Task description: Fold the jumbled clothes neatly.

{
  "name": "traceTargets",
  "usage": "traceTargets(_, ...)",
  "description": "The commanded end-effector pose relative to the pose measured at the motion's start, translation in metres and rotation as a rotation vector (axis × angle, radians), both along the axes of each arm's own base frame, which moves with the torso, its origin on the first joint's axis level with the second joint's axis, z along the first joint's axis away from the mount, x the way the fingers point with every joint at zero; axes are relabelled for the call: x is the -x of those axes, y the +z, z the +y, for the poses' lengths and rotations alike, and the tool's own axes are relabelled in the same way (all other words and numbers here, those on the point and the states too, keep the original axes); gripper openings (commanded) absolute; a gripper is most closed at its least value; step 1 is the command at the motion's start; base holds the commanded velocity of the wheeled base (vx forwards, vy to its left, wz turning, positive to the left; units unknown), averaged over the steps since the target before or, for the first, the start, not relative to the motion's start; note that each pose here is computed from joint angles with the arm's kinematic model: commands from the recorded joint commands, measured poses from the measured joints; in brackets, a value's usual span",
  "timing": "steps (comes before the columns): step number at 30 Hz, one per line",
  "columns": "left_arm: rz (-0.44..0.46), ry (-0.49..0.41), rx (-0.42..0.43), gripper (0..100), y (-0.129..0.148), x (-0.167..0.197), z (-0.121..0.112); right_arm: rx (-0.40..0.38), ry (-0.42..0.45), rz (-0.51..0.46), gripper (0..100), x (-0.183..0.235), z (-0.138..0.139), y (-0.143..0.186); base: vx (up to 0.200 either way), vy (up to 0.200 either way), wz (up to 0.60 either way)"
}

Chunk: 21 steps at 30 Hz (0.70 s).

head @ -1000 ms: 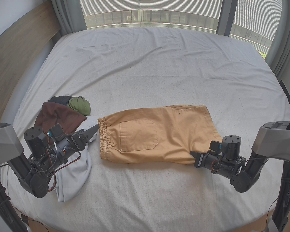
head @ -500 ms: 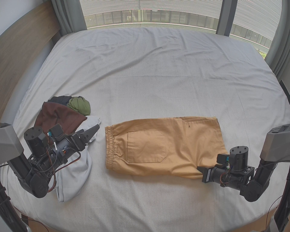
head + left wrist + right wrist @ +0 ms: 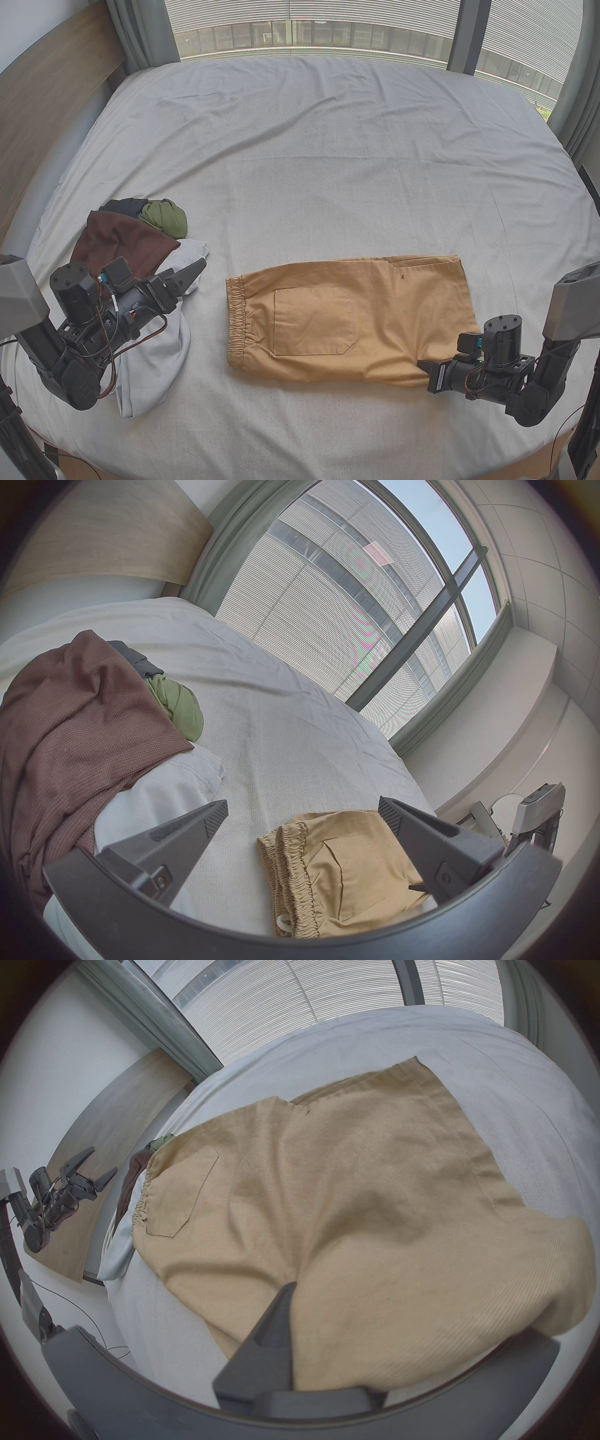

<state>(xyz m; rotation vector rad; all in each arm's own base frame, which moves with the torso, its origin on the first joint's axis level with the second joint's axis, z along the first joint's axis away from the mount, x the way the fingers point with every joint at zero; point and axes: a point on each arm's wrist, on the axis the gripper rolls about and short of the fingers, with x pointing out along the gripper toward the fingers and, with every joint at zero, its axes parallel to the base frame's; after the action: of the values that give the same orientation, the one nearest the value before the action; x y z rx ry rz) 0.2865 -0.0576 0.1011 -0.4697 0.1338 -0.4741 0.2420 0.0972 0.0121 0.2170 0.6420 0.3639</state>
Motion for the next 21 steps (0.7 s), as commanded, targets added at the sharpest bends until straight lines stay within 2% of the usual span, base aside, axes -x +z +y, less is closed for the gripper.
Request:
traceTargets(1,0.003,0.0,0.0,100,-0.001,0.0,0.0,-0.004,0.005,-0.003,0,-0.001,0.002,-0.007,0.0,0.0,0.0)
traceTargets(2,0.004,0.0,0.0,100,-0.001,0.0,0.0,-0.002,0.007,0.002,100,0.0,0.002,-0.008,0.0,0.0,0.0)
traceTargets(5,0.004,-0.002,0.0,100,-0.001,0.0,0.0,0.009,0.023,0.036,100,0.01,0.001,-0.012,0.0,0.0,0.0)
traceTargets(6,0.004,-0.002,0.0,100,-0.001,0.0,0.0,0.012,0.068,0.073,100,0.021,0.004,-0.015,0.0,0.0,0.0)
traceTargets(12,0.006,-0.002,-0.001,100,-0.001,0.0,0.0,0.011,0.173,0.135,100,0.041,0.013,-0.018,0.0,0.0,0.0)
traceTargets(15,0.006,-0.002,-0.001,100,-0.001,0.0,0.0,-0.005,0.237,0.149,100,0.047,0.02,-0.019,0.0,0.0,0.0)
traceTargets(17,0.006,-0.002,-0.001,100,-0.001,0.0,0.0,-0.01,0.249,0.148,100,0.048,0.022,-0.018,0.0,0.0,0.0)
traceTargets(18,0.006,-0.002,-0.001,100,-0.002,0.0,0.0,-0.038,0.318,0.152,100,0.053,0.029,-0.016,0.0,0.0,0.0)
traceTargets(21,0.015,-0.002,-0.002,100,-0.004,0.0,0.0,-0.086,0.376,0.096,100,0.054,0.037,-0.008,0.0,0.0,0.0)
